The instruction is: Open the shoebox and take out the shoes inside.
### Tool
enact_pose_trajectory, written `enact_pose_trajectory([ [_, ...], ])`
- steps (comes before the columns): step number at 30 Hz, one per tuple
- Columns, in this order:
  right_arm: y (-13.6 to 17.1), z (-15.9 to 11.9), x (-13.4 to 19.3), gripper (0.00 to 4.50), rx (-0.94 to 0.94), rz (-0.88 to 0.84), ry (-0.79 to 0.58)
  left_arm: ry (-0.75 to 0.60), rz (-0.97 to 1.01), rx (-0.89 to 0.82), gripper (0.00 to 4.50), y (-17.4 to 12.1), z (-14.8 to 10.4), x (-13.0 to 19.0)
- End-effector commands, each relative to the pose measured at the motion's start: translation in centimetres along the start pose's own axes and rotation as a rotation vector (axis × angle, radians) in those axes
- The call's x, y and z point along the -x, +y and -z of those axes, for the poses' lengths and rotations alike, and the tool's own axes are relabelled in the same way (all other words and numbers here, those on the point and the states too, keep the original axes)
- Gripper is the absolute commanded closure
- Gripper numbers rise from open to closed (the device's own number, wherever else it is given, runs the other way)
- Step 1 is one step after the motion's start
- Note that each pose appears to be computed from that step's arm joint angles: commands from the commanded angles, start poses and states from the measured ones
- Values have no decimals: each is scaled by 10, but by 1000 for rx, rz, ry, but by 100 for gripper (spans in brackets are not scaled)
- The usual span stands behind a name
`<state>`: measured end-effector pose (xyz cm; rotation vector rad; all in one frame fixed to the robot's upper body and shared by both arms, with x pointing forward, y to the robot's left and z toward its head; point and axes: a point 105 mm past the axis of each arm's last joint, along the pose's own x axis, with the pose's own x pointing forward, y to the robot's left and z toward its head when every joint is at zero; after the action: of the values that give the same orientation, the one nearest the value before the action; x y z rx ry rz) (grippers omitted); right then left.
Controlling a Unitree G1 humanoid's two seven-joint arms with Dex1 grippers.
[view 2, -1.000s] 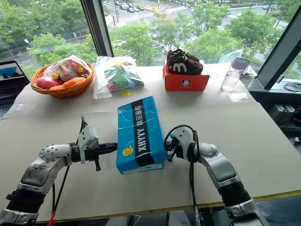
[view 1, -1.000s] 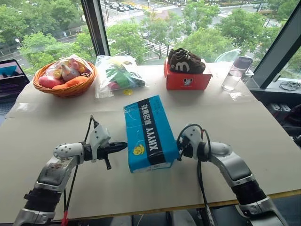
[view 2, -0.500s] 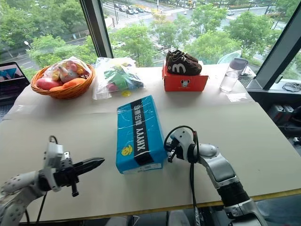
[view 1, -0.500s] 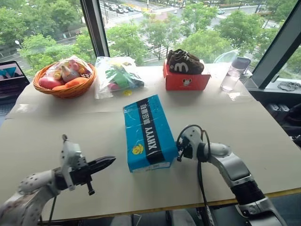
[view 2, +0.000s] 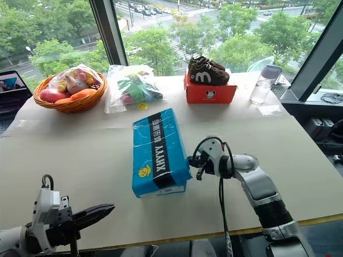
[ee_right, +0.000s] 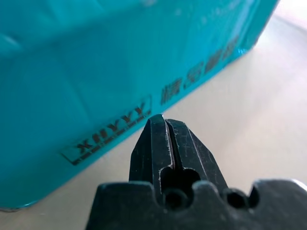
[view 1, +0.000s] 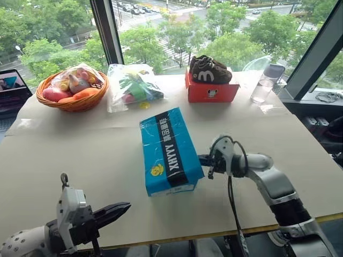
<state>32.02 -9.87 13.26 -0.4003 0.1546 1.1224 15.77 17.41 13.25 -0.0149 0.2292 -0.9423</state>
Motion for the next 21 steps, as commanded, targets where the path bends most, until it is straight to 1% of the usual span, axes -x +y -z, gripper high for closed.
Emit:
enact_pose_trajectory([
  [1,6,-31,7,448,100,-63,-41,-9,19,-31,450,-2,-2,0],
  [6,9,-45,5,448,154,-104,-47,-8,31,-32,450,0,2,-2],
  [13,11,-54,1,448,197,-148,-47,-17,30,-41,450,3,1,-7],
  [21,15,-99,-1,448,260,-230,-130,-27,42,-55,450,1,-3,-17],
])
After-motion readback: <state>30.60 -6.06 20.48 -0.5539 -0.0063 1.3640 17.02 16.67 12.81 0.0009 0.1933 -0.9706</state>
